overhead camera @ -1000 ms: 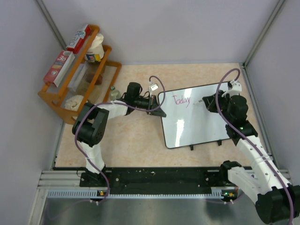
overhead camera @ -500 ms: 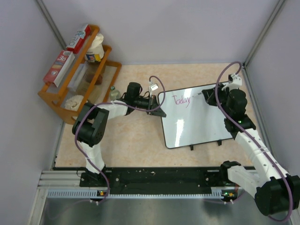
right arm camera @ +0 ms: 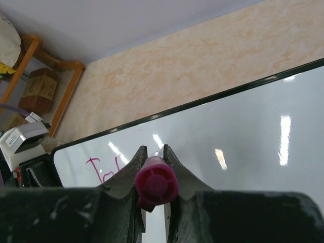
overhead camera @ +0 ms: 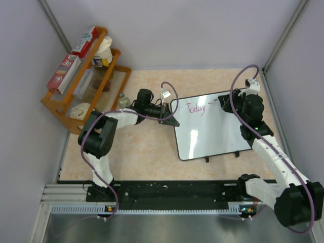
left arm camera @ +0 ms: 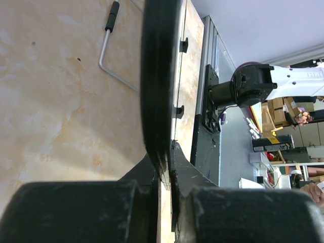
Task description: Write a sentence on the whiteboard
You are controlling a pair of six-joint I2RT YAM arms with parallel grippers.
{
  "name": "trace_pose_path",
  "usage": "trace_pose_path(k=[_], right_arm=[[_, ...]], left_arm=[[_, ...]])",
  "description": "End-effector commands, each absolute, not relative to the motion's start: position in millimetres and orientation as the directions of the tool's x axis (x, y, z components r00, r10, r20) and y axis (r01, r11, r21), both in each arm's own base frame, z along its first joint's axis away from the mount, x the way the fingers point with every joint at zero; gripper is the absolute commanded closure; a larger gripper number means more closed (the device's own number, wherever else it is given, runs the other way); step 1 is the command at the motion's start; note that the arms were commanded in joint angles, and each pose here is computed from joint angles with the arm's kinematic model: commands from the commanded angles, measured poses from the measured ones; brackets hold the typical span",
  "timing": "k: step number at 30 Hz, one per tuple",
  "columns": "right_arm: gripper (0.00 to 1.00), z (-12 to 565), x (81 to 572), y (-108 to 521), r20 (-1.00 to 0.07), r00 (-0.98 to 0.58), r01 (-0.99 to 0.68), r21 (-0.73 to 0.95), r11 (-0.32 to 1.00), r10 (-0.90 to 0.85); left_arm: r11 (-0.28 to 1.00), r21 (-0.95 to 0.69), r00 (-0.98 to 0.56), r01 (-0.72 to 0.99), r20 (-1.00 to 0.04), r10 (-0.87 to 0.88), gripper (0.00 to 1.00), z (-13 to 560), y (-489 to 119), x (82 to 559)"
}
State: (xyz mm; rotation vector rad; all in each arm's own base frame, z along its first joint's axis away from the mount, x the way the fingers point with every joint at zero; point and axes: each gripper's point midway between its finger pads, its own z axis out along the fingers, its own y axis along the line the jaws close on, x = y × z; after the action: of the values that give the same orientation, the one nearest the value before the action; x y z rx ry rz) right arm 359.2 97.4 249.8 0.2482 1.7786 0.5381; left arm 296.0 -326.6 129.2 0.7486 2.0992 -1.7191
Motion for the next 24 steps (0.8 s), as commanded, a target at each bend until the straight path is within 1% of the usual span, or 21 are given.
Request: trace_pose_path(k=[1, 15, 24], right_arm=[[1.0, 256.9, 362.7, 90.4, -0.862, -0.231, -0.103, 0.483, 0.87, 0.451], [1.0, 240.5, 348.2, 98.7, -0.855, -0.281, -0.144, 0.487, 0.862, 0.436], [1.0, 273.5, 341.6, 97.3, -0.846, -0.218, -0.162, 0.523, 0.837, 0.487]], left_arm=[[0.121, -0.797, -0.795, 0.592, -0.553, 0.25, 1.0, 110.3, -323.9, 275.3], [0.121, -0.798, -0.796, 0.591, -0.552, 0.249, 1.0, 111.2, -324.1, 275.8], [0.122, -0.798, -0.796, 0.59, -0.551, 0.25, 1.0, 110.9, -324.5, 275.4]])
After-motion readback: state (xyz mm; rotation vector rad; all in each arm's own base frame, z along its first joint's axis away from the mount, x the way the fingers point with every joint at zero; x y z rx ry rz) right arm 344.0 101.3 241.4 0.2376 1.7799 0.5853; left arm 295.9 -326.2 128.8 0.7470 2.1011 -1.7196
